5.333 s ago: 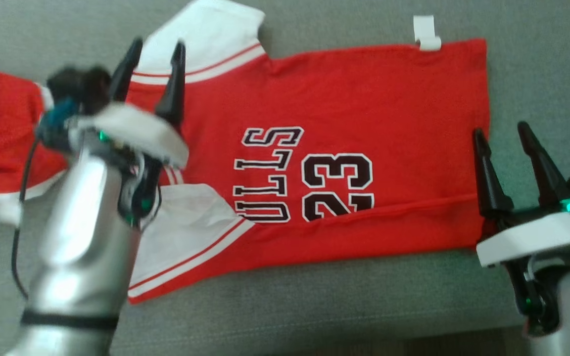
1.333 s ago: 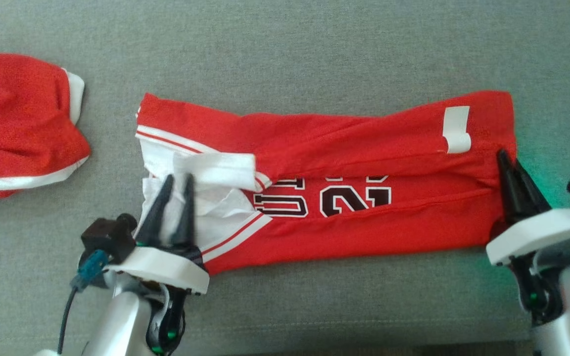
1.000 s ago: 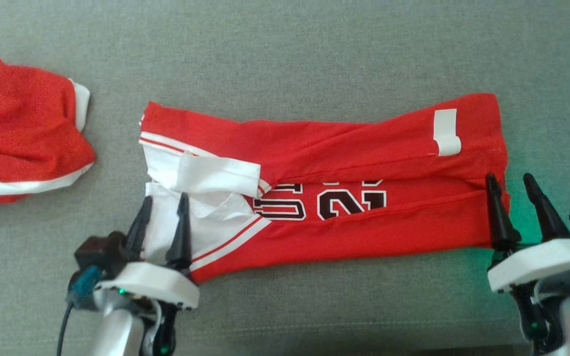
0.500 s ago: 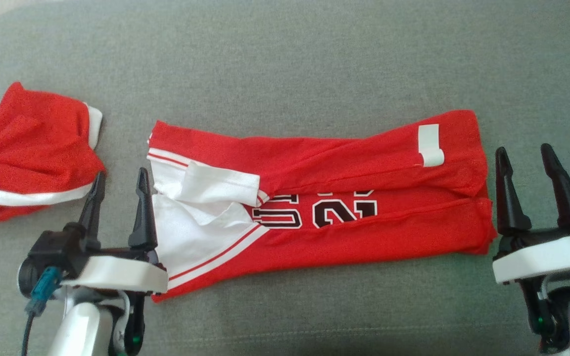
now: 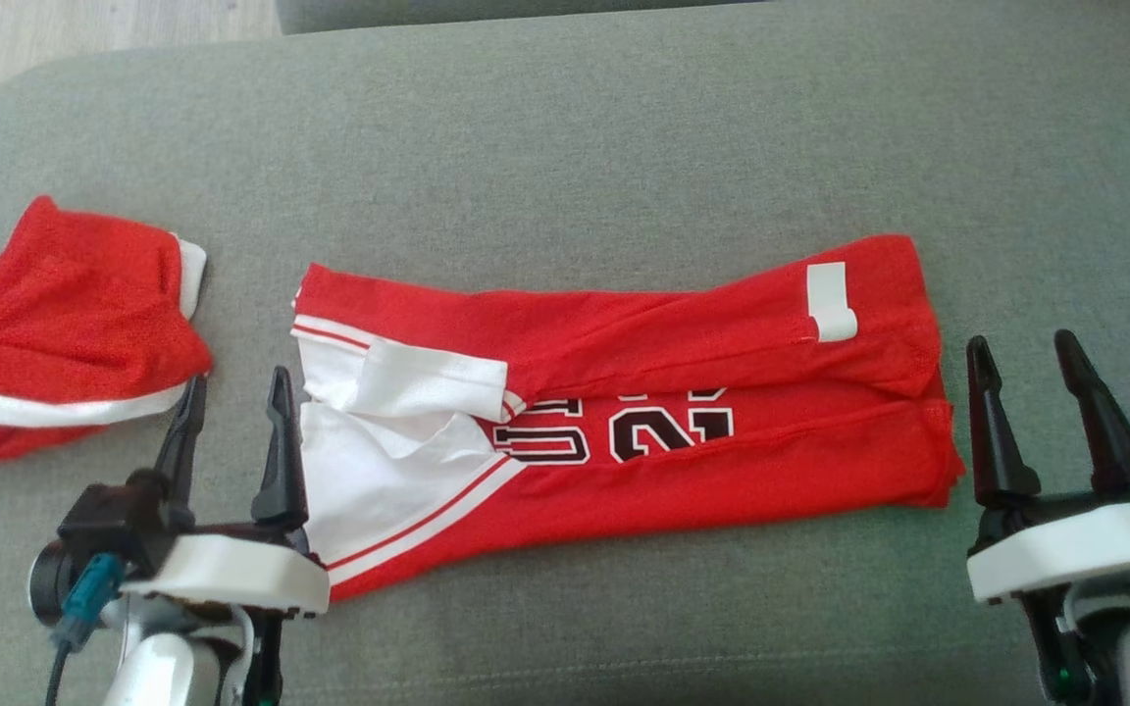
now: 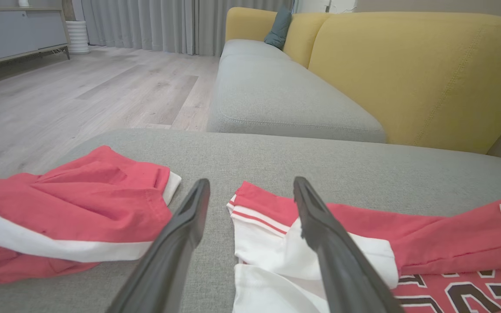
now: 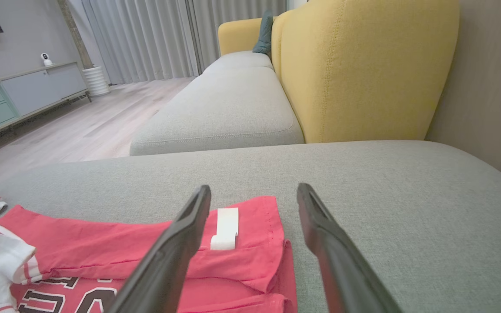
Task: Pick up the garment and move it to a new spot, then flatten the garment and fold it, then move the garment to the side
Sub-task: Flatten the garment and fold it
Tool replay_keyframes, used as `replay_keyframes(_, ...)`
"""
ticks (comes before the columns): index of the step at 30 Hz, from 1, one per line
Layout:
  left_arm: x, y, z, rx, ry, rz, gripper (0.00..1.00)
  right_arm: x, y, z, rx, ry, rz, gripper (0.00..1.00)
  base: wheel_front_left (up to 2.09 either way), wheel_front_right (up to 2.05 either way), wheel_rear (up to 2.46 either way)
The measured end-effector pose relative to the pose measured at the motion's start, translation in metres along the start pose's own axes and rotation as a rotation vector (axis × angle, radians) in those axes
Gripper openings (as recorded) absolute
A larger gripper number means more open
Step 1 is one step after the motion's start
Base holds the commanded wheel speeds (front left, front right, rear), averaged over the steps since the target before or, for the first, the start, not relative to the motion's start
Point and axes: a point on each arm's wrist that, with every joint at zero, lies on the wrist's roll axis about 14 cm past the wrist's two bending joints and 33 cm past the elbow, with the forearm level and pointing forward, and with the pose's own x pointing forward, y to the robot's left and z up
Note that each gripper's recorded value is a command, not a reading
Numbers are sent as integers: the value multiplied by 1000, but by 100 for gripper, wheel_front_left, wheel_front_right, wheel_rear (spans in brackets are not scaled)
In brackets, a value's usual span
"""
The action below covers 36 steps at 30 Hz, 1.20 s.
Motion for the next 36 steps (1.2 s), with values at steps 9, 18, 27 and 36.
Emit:
replay_keyframes(9, -1, -1, 3, 3, -3, -1, 100, 0, 5, 0, 3, 4, 13, 100, 0, 0, 0)
replay_keyframes(18, -2, -2, -3, 1, 14, 0, 100, 5, 7, -13, 18, 47, 22, 100, 0, 0, 0)
replay_keyframes(27, 18, 1, -10, -3, 19, -2, 100, 38, 0, -55, 38, 176, 22, 100, 0, 0, 0)
replay_keyframes(36, 37, -2, -30, -9, 48, -17, 100, 58, -15, -112, 61, 366, -17, 100, 0, 0, 0)
